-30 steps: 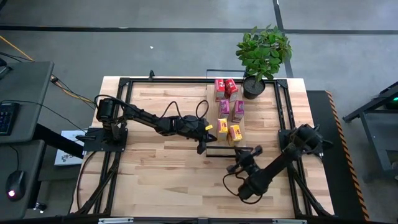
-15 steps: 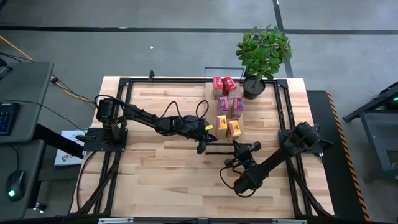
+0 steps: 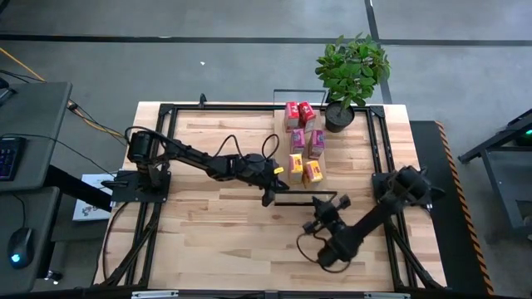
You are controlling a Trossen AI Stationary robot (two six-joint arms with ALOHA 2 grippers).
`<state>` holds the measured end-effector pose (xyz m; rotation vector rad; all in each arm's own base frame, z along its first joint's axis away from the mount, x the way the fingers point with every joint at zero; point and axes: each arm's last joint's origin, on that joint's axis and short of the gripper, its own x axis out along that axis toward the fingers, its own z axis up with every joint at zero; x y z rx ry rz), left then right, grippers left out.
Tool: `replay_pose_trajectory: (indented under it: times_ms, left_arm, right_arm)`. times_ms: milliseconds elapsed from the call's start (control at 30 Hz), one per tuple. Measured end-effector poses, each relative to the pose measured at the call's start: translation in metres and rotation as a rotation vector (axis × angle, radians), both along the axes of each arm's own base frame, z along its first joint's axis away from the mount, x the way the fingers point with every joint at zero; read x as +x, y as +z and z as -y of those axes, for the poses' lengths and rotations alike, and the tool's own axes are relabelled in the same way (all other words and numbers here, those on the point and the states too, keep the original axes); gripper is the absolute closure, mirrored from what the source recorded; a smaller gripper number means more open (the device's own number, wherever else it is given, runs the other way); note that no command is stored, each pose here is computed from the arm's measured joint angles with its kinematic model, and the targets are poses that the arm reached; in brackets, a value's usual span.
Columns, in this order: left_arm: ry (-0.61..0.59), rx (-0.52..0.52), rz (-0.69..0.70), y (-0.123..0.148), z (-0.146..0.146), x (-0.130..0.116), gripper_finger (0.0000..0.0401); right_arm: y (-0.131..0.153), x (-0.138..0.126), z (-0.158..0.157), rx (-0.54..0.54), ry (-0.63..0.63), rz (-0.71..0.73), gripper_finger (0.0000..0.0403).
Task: Stack cereal on shelf
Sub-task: Return to Home Position
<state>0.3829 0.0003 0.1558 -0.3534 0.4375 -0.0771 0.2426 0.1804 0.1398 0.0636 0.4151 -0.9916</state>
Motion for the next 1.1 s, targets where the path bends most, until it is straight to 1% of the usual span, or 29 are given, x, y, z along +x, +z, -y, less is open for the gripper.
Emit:
replay_pose_trajectory:
  times_ms: [100,167,233,300,367,500,600,700,767,800,867,967,1033,1100]
  left_arm:
    - [-0.044,-0.031,0.014,0.013,-0.002,-0.004,0.0401]
    - [-0.055,-0.032,0.006,0.022,-0.001,-0.008,0.0401]
    - [-0.064,-0.014,-0.036,0.027,-0.001,-0.014,0.0401]
    - [-0.07,0.02,-0.064,0.037,0.0,-0.022,0.0401]
    - [-0.03,0.061,-0.099,0.051,0.001,-0.033,0.0401]
    - [0.128,0.17,-0.109,0.087,0.001,-0.061,0.0401]
    - [0.202,0.258,-0.036,0.118,0.008,-0.084,0.0401]
    - [0.201,0.33,0.116,0.134,0.025,-0.108,0.0401]
    - [0.194,0.356,0.227,0.132,0.036,-0.125,0.0401]
    - [0.184,0.363,0.274,0.128,0.041,-0.134,0.0401]
    - [0.147,0.37,0.342,0.113,0.05,-0.151,0.0401]
    - [0.115,0.34,0.388,0.085,0.057,-0.176,0.0401]
    - [0.137,0.317,0.385,0.065,0.057,-0.193,0.0401]
    - [0.158,0.285,0.382,0.048,0.056,-0.206,0.0401]
  right_arm:
    - [0.001,-0.012,-0.018,0.034,0.053,-0.086,0.0403]
    - [0.004,-0.02,-0.033,0.07,0.095,-0.153,0.0403]
    - [0.009,-0.029,-0.047,0.093,0.145,-0.228,0.0403]
    - [0.014,-0.036,-0.059,0.111,0.187,-0.259,0.0403]
    - [0.02,-0.042,-0.07,0.12,0.22,-0.265,0.0403]
    - [0.03,-0.052,-0.081,0.109,0.259,-0.284,0.0403]
    - [0.04,-0.061,-0.085,0.065,0.267,-0.327,0.0403]
    - [0.055,-0.071,-0.087,0.015,0.25,-0.34,0.0403]
    - [0.063,-0.076,-0.089,0.009,0.308,-0.329,0.0403]
    - [0.069,-0.079,-0.087,0.005,0.338,-0.322,0.0403]
    - [0.083,-0.085,-0.082,0.031,0.347,-0.299,0.0403]
    - [0.098,-0.097,-0.071,0.05,0.375,-0.241,0.0403]
    - [0.112,-0.105,-0.06,0.055,0.405,-0.18,0.0403]
    - [0.118,-0.112,-0.047,0.074,0.412,-0.155,0.0403]
